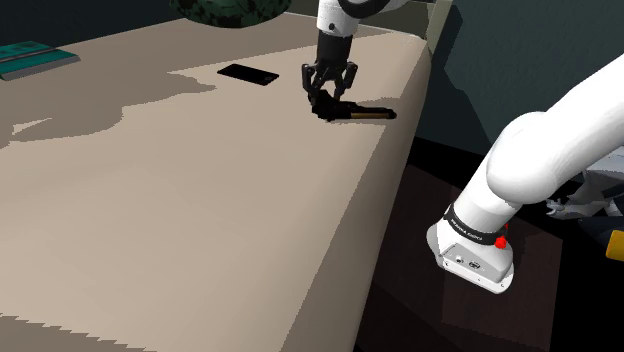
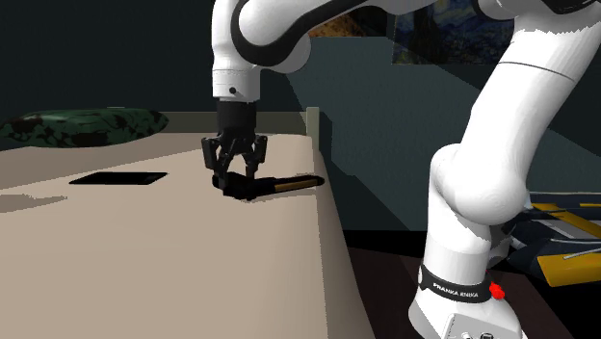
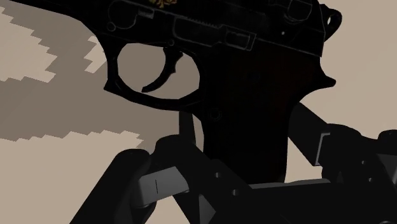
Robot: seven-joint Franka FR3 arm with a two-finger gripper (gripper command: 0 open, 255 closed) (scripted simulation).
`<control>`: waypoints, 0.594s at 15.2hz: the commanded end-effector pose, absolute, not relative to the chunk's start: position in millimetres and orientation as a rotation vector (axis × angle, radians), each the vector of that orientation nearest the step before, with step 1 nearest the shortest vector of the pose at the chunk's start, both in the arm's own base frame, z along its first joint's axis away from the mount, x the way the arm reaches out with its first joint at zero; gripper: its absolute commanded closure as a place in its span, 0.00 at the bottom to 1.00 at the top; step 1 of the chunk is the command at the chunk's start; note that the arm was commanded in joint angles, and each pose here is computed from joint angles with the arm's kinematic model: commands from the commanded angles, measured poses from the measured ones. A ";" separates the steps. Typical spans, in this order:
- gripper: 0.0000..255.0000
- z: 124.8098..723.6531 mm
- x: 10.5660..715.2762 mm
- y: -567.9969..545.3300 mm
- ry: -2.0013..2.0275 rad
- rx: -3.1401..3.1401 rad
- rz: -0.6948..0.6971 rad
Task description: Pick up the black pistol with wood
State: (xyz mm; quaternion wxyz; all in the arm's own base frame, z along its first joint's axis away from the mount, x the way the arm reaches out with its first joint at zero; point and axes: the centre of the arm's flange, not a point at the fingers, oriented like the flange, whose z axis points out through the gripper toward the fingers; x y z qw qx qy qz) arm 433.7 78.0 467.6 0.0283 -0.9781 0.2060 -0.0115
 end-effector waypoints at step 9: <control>1.00 509.3 433.4 79.6 0.635 -3.019 -0.033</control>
